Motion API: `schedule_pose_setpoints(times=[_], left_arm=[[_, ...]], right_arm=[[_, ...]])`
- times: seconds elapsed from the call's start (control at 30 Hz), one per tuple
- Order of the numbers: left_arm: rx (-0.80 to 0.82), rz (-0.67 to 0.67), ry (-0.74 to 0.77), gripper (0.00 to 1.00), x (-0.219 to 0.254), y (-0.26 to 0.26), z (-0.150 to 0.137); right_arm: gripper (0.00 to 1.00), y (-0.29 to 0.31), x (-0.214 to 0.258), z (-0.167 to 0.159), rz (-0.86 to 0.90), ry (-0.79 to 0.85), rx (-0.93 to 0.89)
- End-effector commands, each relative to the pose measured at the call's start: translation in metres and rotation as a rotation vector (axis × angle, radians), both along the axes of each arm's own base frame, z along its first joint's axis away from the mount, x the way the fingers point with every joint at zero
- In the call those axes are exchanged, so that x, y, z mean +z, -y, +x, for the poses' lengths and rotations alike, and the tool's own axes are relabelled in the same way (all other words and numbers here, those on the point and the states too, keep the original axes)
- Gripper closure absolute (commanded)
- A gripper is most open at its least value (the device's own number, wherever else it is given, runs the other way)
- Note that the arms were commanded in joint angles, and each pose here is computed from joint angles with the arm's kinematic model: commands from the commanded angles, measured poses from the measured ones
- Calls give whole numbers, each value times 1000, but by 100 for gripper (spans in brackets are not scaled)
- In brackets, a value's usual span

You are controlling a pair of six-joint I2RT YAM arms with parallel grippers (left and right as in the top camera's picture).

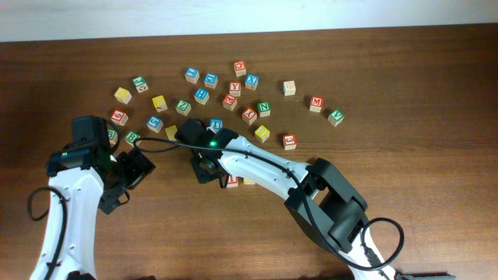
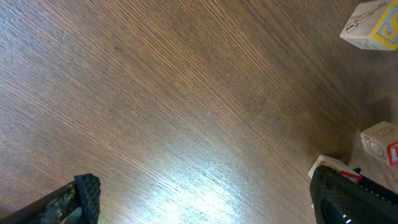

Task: Spell out ICRA
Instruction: 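Lower the right gripper and grasp the red A block, then carry the red A and lower it right of the green R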

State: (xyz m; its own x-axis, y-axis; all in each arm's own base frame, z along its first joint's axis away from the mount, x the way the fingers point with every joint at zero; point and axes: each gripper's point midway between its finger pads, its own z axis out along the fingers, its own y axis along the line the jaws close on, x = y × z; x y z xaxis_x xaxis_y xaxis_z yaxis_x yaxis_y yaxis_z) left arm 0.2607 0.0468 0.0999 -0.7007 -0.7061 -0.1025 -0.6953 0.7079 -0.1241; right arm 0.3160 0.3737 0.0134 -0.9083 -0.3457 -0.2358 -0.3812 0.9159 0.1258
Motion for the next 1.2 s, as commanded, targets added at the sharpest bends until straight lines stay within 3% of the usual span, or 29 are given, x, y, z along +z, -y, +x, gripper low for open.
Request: schedule_pose_setpoints(times=[0.0,0.3,0.37,0.53,0.83,1.03,1.17], left_arm=[[15,-4,24,1,6,0,3],[15,-4,24,1,6,0,3],[15,-4,24,1,6,0,3],[15,-4,24,1,6,0,3],[15,-4,24,1,6,0,3],[15,-4,24,1,6,0,3],[15,-4,24,1,6,0,3]], right_arm=[[58,0,-10,-6,-27,-6,14],[60,-1,-10,-5,-24,-3,13],[68,-1,-10,-5,-24,-4,13],[73,-1,-9,-5,-23,-2,13],[73,16,10,11,-12,4,-29],[73,27,77,45,63,85,-82],[75,83,145,66,61,120,-141]])
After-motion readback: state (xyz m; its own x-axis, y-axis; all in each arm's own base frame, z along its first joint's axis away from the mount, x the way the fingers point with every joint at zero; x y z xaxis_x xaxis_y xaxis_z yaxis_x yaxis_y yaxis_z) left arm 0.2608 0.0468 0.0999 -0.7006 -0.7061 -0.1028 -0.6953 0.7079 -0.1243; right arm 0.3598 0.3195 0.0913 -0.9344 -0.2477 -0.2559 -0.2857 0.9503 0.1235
